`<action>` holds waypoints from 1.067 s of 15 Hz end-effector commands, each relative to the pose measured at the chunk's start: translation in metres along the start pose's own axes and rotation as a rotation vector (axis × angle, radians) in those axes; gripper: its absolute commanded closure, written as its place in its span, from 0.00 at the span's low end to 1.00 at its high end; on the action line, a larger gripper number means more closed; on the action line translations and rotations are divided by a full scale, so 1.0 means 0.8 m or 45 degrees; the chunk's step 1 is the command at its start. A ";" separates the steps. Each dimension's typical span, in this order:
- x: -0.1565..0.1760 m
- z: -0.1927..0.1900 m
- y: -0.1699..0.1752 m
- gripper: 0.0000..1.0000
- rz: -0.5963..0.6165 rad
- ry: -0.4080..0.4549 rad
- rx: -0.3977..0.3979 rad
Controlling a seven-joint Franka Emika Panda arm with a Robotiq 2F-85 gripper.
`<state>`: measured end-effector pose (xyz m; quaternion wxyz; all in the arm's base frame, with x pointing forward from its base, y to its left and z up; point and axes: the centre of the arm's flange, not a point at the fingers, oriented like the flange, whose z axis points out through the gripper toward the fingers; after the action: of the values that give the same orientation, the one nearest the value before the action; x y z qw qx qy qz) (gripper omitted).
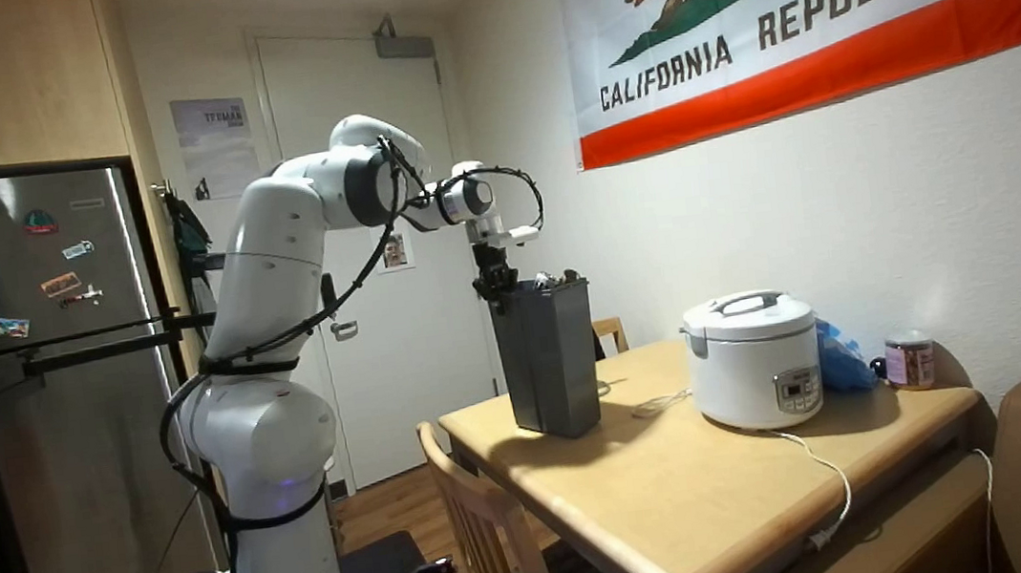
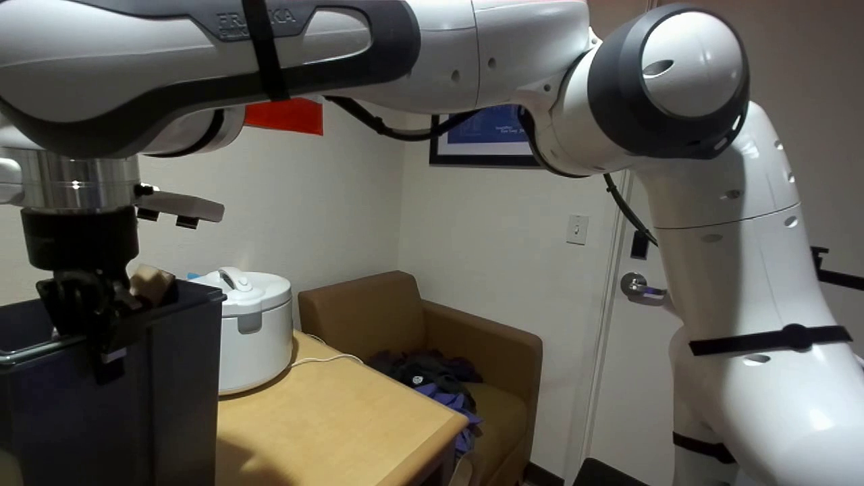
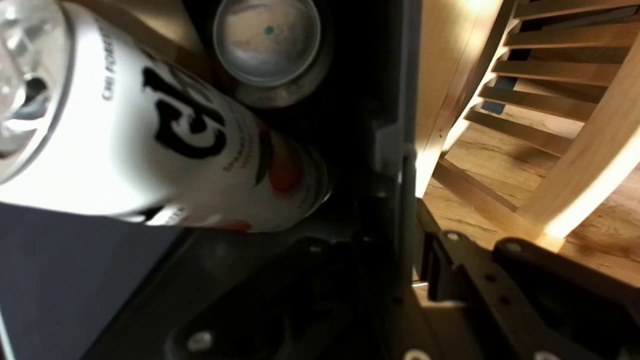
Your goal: Move the landfill bin to the left then right
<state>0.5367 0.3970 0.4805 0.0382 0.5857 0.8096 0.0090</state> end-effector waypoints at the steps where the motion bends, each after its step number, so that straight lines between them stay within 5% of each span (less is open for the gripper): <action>1: -0.010 -0.007 -0.013 1.00 -0.014 -0.008 -0.031; 9: -0.011 -0.030 -0.025 0.98 0.000 -0.049 -0.070; 16: -0.022 -0.056 -0.060 0.98 0.159 -0.061 -0.138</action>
<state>0.5210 0.3900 0.4889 0.0515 0.6129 0.7884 0.0109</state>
